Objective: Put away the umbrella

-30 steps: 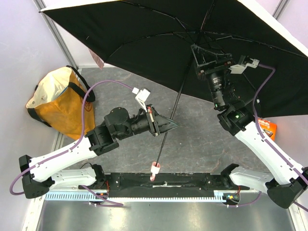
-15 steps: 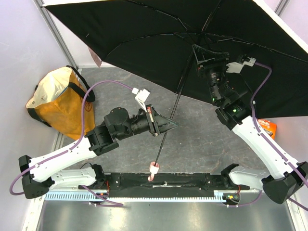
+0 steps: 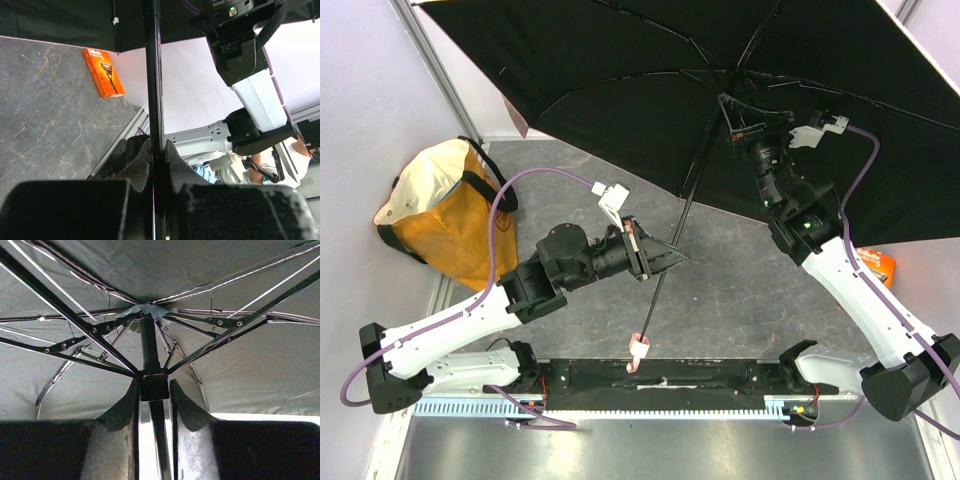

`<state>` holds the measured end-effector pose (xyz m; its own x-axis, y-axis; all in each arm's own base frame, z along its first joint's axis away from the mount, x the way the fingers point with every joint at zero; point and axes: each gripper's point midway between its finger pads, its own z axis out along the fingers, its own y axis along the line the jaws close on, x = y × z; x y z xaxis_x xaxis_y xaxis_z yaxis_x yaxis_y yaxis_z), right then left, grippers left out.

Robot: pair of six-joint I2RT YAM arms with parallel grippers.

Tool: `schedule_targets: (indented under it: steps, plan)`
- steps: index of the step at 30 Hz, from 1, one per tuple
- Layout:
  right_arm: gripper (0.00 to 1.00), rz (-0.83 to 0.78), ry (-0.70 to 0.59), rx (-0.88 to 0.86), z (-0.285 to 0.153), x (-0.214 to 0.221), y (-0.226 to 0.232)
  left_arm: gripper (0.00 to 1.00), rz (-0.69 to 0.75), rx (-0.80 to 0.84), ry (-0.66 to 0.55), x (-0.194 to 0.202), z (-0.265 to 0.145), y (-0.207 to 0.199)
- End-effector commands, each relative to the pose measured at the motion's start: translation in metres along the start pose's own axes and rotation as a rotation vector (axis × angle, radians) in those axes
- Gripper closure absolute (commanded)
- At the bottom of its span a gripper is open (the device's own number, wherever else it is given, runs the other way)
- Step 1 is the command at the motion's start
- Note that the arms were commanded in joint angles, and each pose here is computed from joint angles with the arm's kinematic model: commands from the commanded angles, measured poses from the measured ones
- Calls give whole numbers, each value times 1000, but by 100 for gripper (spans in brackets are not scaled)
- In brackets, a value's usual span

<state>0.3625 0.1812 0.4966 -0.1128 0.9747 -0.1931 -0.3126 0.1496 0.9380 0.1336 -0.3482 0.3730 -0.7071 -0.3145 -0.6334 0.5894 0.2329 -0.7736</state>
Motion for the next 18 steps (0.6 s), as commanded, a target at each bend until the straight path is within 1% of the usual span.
schedule_targets:
  steps: [1, 3, 5, 9, 12, 14, 15, 17, 18]
  plan:
    - [85, 56, -67, -26, 10, -21, 10, 98, 32, 117, -68, -19, -13, -32]
    - [100, 63, -53, -25, 11, -18, 9, 98, 35, 113, -68, -19, -13, -31]
    - [100, 60, -28, -28, 12, -15, 10, 98, 35, 114, -67, -19, -12, -32]
    - [100, 36, 95, -19, 8, 5, 17, 98, 46, 87, -78, -22, -8, -27]
    - [100, 86, 205, -40, -6, 24, 16, 98, 72, 27, -109, -31, -6, -18]
    - [100, 78, 265, -4, -16, 32, 8, 98, 96, -2, -136, -40, -8, -14]
    - [100, 69, 281, 17, -21, 34, 3, 98, 108, -11, -137, -41, -8, -12]
    - [100, 57, 295, 63, -31, 34, -4, 98, 137, -58, -175, -53, -7, -5]
    - [100, 50, 331, 69, -39, 40, -4, 98, 150, -61, -177, -54, -5, -5]
